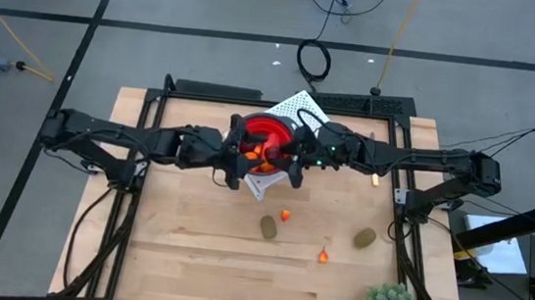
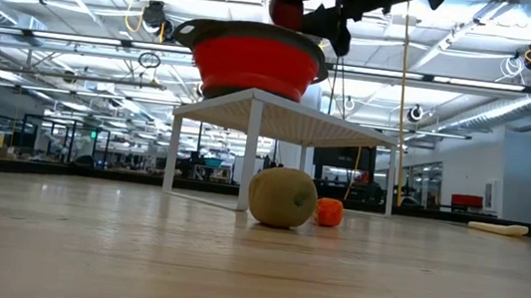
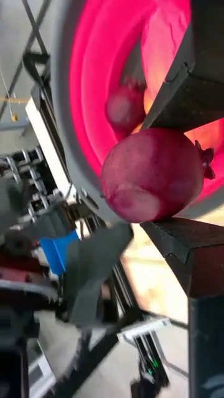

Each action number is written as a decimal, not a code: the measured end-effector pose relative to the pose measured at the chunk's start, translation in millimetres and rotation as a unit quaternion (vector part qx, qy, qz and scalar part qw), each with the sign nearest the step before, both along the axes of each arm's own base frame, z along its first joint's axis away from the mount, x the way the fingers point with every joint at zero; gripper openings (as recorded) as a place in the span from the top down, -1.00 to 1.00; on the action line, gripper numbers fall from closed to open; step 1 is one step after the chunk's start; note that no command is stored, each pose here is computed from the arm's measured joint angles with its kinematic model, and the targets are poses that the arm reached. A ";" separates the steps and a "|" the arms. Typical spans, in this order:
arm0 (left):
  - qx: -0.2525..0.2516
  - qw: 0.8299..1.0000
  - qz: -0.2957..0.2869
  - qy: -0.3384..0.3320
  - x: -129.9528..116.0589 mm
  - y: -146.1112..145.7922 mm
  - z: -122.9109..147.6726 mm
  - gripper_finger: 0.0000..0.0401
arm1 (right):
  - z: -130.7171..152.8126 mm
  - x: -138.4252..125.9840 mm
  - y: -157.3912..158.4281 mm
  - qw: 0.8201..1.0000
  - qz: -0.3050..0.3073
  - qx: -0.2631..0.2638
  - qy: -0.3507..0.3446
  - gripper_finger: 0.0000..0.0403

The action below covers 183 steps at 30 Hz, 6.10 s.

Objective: Pick & Place Fruit
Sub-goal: Put the pomegranate into the red strainer bowl on the shelf

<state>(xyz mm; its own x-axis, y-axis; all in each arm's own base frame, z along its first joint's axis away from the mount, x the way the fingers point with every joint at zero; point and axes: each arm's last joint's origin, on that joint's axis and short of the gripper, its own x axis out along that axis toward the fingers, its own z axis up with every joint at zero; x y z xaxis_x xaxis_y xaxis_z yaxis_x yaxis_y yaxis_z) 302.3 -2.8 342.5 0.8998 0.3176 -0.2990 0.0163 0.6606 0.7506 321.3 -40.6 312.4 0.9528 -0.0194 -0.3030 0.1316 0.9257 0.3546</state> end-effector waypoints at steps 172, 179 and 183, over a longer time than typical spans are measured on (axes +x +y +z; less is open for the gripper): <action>-0.517 0.799 0.299 -0.071 -7.7 33.2 14.1 0.00 | -3.6 -137.9 16.8 0.994 0.032 -0.100 -0.019 0.99; -0.485 0.812 0.325 0.004 9.5 36.0 21.6 0.00 | -3.9 -138.0 16.9 0.994 0.033 -0.100 -0.018 0.99; -0.472 0.812 0.341 0.034 16.2 39.0 21.3 0.00 | -5.2 -138.3 16.9 0.995 0.034 -0.098 -0.011 1.00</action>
<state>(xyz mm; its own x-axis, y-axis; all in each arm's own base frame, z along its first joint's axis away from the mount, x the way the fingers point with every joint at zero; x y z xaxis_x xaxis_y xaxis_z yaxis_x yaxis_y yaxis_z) 318.5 36.2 363.7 0.5821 0.3353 -0.7408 -0.5750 0.8139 -0.0834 183.1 -23.7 307.2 0.9604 -0.0124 -0.2784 0.0613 0.9839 0.1679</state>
